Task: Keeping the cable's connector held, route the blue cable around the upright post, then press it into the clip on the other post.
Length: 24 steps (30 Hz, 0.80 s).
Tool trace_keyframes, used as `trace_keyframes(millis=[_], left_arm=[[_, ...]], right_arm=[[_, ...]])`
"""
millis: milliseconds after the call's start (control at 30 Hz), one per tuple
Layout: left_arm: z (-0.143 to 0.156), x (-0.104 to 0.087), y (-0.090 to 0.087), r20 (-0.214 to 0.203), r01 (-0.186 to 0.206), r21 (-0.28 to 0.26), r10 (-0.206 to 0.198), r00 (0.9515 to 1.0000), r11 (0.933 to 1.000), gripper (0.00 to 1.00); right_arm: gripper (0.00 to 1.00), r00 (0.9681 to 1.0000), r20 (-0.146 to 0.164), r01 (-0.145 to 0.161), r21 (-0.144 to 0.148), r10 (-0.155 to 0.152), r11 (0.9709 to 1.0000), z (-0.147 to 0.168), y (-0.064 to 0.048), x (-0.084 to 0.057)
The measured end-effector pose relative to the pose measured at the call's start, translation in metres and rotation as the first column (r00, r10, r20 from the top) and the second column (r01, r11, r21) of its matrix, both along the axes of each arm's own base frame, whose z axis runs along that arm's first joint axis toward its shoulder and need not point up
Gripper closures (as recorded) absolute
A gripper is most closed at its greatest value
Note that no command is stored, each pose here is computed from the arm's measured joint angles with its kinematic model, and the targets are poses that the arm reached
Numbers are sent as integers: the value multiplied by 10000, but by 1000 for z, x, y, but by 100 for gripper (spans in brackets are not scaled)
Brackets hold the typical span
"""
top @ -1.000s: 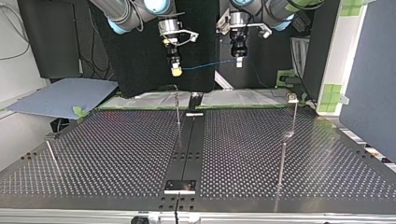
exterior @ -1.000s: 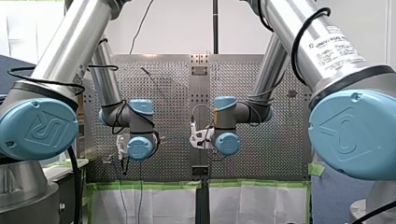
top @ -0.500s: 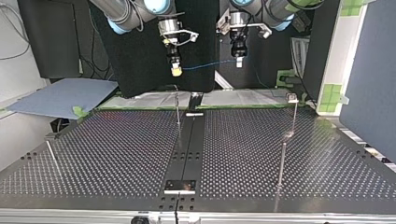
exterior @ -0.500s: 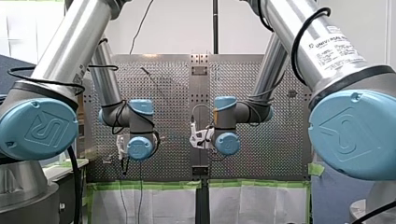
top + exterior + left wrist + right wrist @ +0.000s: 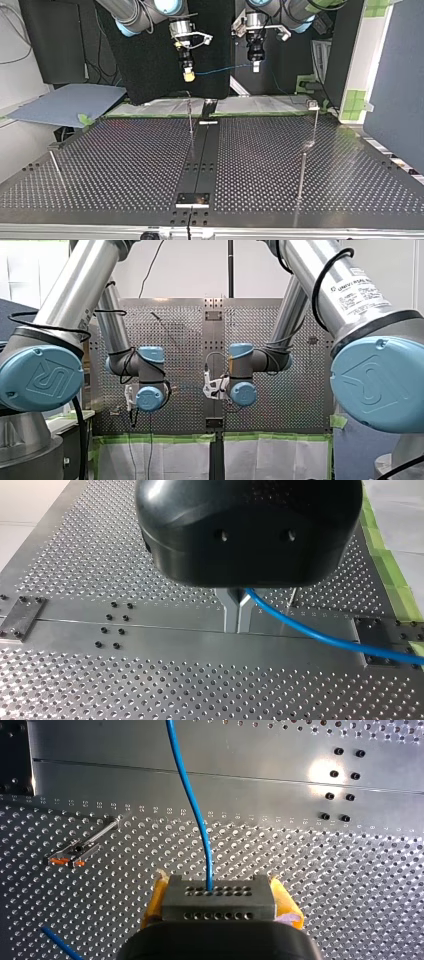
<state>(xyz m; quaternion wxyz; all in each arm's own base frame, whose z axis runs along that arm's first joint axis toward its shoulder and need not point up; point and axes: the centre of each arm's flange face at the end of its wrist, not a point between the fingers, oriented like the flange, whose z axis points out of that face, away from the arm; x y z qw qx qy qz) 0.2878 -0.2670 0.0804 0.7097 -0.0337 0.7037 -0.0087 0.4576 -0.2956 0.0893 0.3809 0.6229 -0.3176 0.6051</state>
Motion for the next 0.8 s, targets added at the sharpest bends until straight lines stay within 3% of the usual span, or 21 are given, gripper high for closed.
trace_keyframes(millis=[633,800], left_arm=[[0,0,0,8,-1,-1,1,10000,10000,100],[-11,-10,-2,-414,202,289,-190,9990,9994,100]], right_arm=[[100,10000,-1,0,1,0,10000,0,0,0],[100,10000,-10,-1,10,1,10000,0,0,0]])
